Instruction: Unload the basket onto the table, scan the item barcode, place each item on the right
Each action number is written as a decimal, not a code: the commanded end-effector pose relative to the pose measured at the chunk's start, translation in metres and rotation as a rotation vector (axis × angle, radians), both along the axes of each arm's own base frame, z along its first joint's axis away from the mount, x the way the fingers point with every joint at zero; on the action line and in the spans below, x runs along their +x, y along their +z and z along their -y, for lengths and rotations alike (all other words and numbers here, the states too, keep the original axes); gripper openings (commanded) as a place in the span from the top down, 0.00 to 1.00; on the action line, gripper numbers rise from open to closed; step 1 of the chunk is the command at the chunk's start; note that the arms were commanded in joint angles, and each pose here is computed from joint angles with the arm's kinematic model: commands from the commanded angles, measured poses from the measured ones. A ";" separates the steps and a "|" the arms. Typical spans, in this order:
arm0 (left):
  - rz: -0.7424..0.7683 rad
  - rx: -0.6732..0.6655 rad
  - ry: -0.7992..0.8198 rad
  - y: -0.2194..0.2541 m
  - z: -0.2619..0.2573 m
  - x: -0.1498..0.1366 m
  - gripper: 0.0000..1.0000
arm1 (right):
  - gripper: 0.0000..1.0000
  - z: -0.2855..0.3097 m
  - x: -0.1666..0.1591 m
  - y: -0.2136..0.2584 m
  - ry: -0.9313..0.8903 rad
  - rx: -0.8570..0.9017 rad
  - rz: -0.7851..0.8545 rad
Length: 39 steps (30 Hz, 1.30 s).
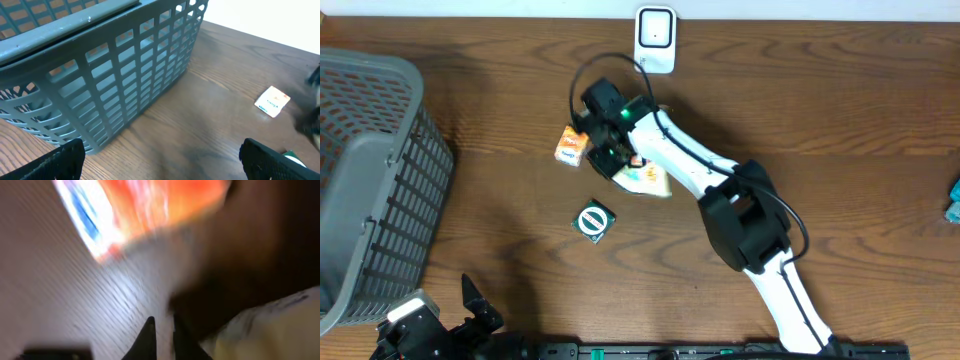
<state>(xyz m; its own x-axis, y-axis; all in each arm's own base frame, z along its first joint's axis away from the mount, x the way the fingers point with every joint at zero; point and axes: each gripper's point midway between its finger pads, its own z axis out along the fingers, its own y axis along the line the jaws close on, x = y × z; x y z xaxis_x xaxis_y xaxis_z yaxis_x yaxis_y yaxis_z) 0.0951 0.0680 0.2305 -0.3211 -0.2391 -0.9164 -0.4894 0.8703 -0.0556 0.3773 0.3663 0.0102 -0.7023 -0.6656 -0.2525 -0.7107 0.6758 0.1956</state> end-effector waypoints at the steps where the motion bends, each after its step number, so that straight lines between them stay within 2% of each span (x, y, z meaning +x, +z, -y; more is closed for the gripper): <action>1: 0.005 -0.004 0.007 0.001 -0.001 -0.001 0.02 | 0.98 0.013 -0.021 0.015 -0.010 -0.037 -0.080; 5: 0.005 -0.004 0.007 0.000 -0.001 -0.001 0.02 | 0.99 0.043 -0.056 0.032 0.036 -0.139 -0.190; 7: 0.005 -0.003 0.007 0.001 -0.001 -0.001 0.02 | 0.92 0.052 -0.067 0.047 0.074 -0.158 -0.206; 10: 0.005 -0.003 0.007 0.001 -0.001 -0.001 0.02 | 0.60 0.057 -0.066 0.074 0.085 -0.148 -0.152; 11: 0.005 -0.004 0.007 0.000 -0.001 -0.001 0.02 | 0.41 0.057 -0.062 0.085 0.082 -0.139 -0.112; 12: 0.005 -0.004 0.007 0.000 -0.001 -0.001 0.02 | 0.27 0.058 -0.056 0.097 0.078 -0.131 -0.062; 14: 0.005 -0.003 0.007 0.001 -0.001 -0.001 0.02 | 0.05 0.058 -0.042 0.113 0.067 -0.135 0.047; 15: 0.005 -0.003 0.007 0.001 -0.001 -0.001 0.03 | 0.01 0.059 -0.033 0.118 0.057 -0.146 0.099; 19: 0.005 -0.003 0.007 0.001 -0.001 -0.001 0.02 | 0.01 0.063 0.003 0.118 0.006 -0.210 0.267; 24: 0.005 -0.004 0.007 0.000 -0.001 -0.001 0.02 | 0.01 0.073 0.026 0.077 -0.093 -0.323 0.305; 30: 0.005 -0.004 0.007 0.000 -0.001 -0.001 0.02 | 0.01 0.079 0.024 0.027 -0.076 -0.484 0.303; 39: 0.005 -0.003 0.007 0.001 -0.001 -0.001 0.02 | 0.01 0.062 0.018 0.018 -0.096 -0.459 0.327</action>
<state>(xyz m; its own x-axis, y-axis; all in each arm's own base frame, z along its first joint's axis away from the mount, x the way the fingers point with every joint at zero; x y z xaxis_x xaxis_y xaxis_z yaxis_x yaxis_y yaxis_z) 0.0951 0.0680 0.2305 -0.3211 -0.2391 -0.9164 -0.4894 0.8703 -0.0556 0.3916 0.3050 0.0209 -0.6860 -0.7150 -0.1351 -0.6503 0.6857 -0.3271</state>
